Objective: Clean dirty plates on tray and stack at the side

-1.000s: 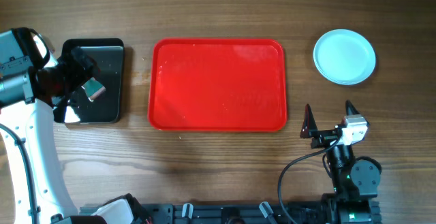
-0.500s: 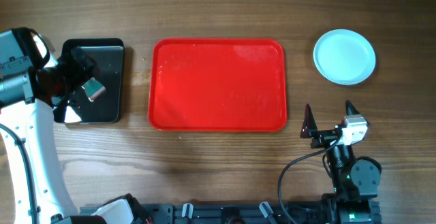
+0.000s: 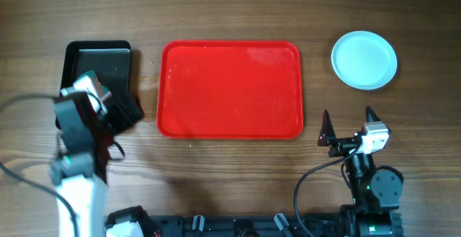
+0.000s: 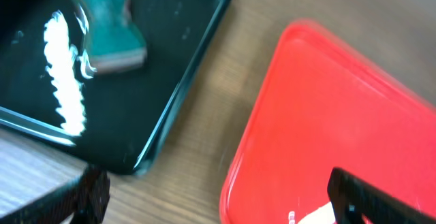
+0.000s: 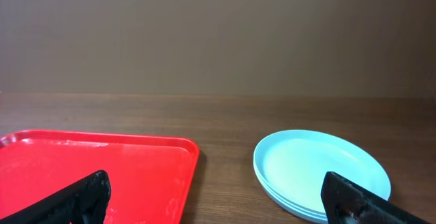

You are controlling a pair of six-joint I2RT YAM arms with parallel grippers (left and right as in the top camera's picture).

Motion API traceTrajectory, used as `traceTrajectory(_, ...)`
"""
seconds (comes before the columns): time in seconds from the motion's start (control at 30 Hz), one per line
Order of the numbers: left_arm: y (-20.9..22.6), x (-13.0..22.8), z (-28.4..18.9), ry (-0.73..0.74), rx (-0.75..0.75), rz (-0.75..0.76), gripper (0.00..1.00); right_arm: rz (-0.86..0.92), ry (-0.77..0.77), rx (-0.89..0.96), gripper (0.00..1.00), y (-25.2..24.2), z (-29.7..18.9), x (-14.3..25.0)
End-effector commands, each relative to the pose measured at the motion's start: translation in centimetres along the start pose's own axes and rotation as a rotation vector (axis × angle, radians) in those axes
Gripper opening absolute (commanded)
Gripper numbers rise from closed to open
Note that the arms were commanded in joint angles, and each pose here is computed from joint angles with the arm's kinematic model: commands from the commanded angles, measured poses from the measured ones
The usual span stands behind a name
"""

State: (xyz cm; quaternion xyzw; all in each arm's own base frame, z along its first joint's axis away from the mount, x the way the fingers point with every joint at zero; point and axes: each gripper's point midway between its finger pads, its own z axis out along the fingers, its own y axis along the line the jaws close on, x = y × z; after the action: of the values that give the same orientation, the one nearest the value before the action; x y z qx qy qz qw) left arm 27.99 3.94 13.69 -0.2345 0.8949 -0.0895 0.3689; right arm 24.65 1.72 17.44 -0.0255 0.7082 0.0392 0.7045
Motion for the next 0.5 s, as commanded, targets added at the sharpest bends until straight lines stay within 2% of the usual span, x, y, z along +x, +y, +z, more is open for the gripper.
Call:
traceTrajectory(0.0, -0.5, 3.9, 0.7, -0.088, 0.129, 0.039, 1.00, -0.020, -0.008, 0.006, 1.00, 0.0, 0.0, -0.1)
traceTrajectory(0.07, -1.6, 5.5, 1.1, -0.206, 0.252, 0.090, 1.00, -0.019, -0.008, 0.006, 1.00, 0.0, 0.0, -0.1)
traceTrajectory(0.17, -3.0, 5.9, 0.7, -0.316, 0.342, 0.145, 1.00, -0.020, -0.008, 0.006, 1.00, -0.1, 0.0, -0.1)
traceTrajectory(0.37, -3.2, 5.5, -0.8, -0.456, 0.328, 0.176, 1.00, -0.020, -0.008, 0.006, 1.00, 0.0, 0.0, -0.1)
traceTrajectory(0.47, -4.3, 4.8, -2.5, -0.535, 0.372, 0.197, 1.00, -0.019, -0.008, 0.006, 1.00, 0.0, 0.0, -0.1)
